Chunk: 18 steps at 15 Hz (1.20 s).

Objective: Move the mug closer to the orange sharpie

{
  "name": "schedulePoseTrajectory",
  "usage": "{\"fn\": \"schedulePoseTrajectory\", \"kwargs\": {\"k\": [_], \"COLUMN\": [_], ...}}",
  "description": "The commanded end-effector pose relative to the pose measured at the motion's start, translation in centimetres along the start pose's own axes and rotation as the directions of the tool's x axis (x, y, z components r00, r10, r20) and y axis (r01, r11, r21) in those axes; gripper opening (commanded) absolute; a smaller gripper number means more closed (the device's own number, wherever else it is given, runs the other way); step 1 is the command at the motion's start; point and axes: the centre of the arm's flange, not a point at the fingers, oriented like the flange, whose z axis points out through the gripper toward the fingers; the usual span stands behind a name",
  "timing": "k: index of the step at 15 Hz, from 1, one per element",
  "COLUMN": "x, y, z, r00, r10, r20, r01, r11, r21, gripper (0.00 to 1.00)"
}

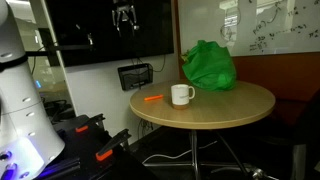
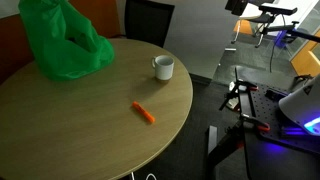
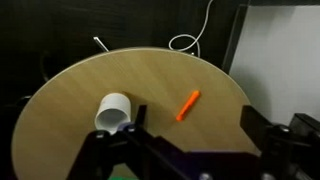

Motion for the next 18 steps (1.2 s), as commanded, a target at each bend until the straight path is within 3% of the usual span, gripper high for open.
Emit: {"fn": "schedulePoseTrajectory", "kwargs": {"k": [1,9,14,18], "x": [0.0,4.9,9.5,13.1], "y": [0.0,0.6,3.4,6.0], "z": [0.0,4.4,11.7,17.8], "r00": [1.000,0.994,0.987,0.978], "r10": [0.000,0.101,0.159,0.204], "r20": [0.000,-0.037,-0.012,0.032], "r01": [0.000,-0.104,-0.157,-0.186], "r11": [1.000,0.989,0.952,0.939], "r21": [0.000,-0.107,-0.264,-0.288], "gripper": [1.00,1.00,1.00,1.00]}}
